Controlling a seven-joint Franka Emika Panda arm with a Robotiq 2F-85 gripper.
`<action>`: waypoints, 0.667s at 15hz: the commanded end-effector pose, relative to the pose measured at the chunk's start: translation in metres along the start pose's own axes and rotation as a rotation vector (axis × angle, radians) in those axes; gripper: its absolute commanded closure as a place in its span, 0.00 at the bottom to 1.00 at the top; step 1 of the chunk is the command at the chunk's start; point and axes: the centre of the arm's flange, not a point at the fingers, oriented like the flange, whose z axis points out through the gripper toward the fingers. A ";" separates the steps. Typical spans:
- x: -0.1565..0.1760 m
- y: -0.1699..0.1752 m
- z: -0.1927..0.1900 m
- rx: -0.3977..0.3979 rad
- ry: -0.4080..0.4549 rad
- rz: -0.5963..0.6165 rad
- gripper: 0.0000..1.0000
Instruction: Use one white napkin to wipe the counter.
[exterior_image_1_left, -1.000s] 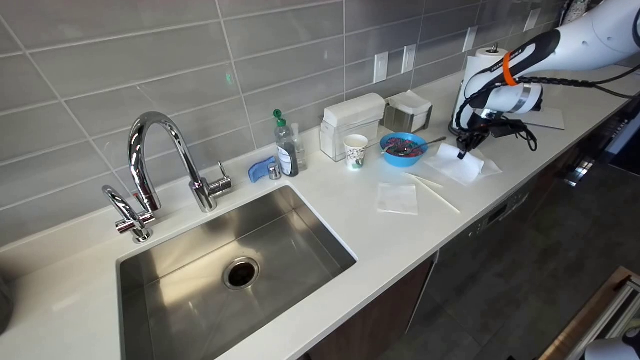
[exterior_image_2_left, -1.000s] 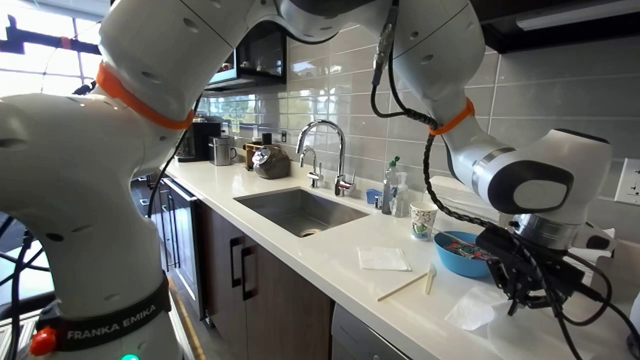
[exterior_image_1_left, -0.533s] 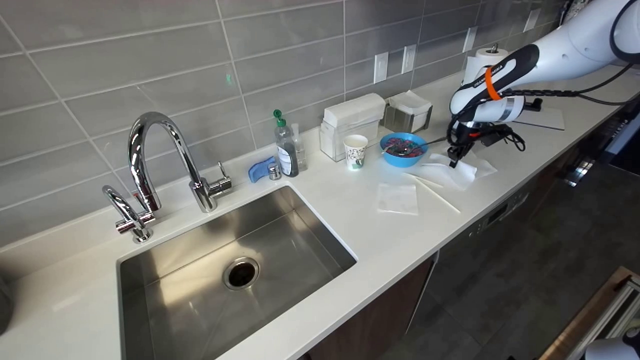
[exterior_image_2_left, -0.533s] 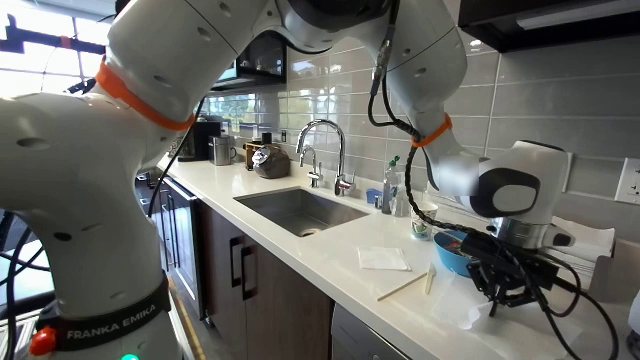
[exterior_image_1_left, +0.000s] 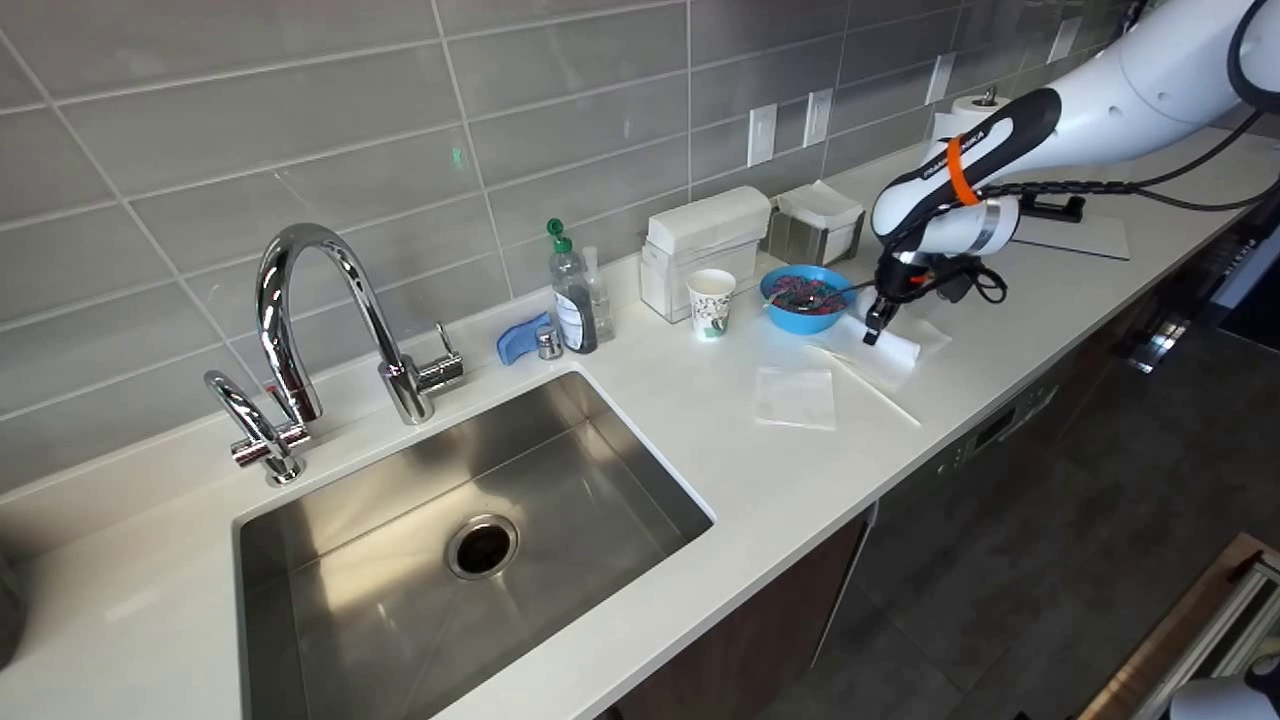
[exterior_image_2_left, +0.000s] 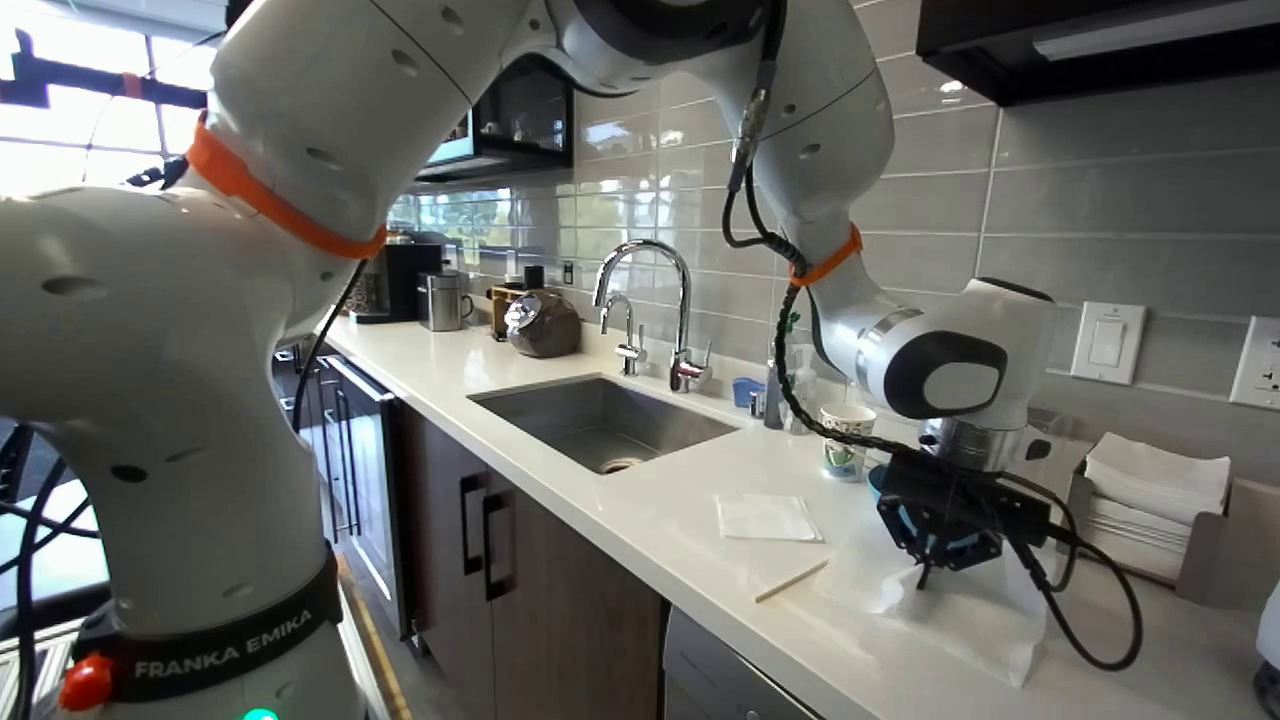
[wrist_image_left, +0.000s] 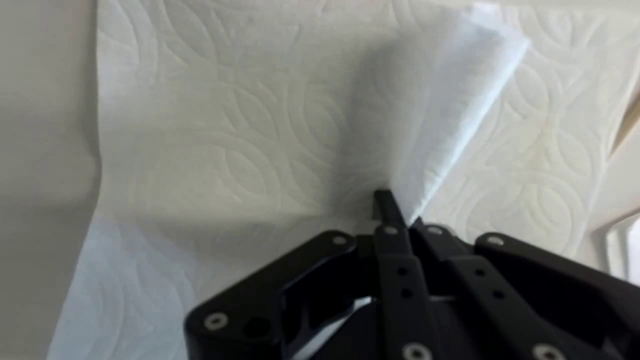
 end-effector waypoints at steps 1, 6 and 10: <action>-0.021 -0.026 0.000 0.087 -0.032 -0.077 1.00; -0.062 0.000 0.002 0.022 -0.139 0.040 1.00; -0.071 0.025 0.001 -0.054 -0.127 0.123 1.00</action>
